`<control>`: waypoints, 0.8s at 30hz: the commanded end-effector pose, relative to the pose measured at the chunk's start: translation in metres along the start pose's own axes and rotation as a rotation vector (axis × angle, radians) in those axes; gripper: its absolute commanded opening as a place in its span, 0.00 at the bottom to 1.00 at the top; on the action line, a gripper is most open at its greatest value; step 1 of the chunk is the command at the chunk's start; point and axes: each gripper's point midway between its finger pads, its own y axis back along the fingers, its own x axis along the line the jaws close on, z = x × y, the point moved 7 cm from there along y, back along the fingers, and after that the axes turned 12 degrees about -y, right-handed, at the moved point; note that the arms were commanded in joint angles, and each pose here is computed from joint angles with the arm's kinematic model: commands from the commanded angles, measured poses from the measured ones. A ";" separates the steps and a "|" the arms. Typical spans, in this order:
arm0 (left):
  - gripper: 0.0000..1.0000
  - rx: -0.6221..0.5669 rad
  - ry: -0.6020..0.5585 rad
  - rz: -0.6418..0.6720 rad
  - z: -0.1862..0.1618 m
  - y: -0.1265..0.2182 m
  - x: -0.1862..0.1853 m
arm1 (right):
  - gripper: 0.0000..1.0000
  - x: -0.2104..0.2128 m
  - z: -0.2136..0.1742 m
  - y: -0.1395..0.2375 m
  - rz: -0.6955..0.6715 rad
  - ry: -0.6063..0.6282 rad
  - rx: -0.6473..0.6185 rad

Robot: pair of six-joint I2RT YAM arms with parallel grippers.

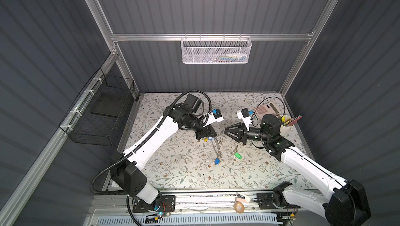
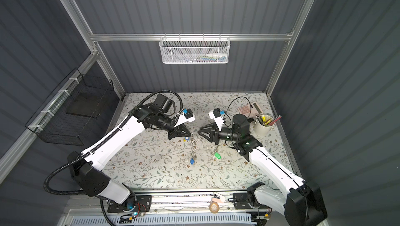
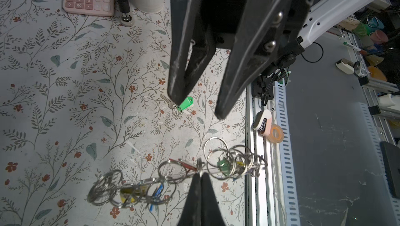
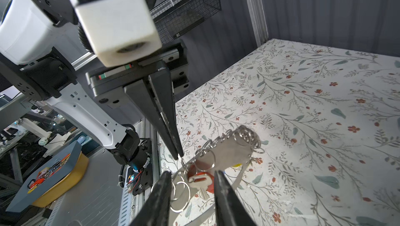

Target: Put the keys on the keyring

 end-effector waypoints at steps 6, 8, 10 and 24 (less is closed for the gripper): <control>0.00 -0.041 -0.040 -0.009 0.015 0.007 -0.003 | 0.30 0.003 -0.008 -0.018 0.059 -0.002 0.068; 0.00 -0.042 -0.040 -0.010 0.016 0.006 -0.003 | 0.29 0.002 -0.009 -0.020 0.057 -0.003 0.073; 0.00 -0.046 -0.039 -0.013 0.016 0.006 -0.003 | 0.29 0.002 -0.009 -0.021 0.057 -0.002 0.079; 0.00 -0.043 -0.033 -0.020 0.018 0.002 -0.002 | 0.17 0.007 -0.009 -0.024 0.078 0.008 0.086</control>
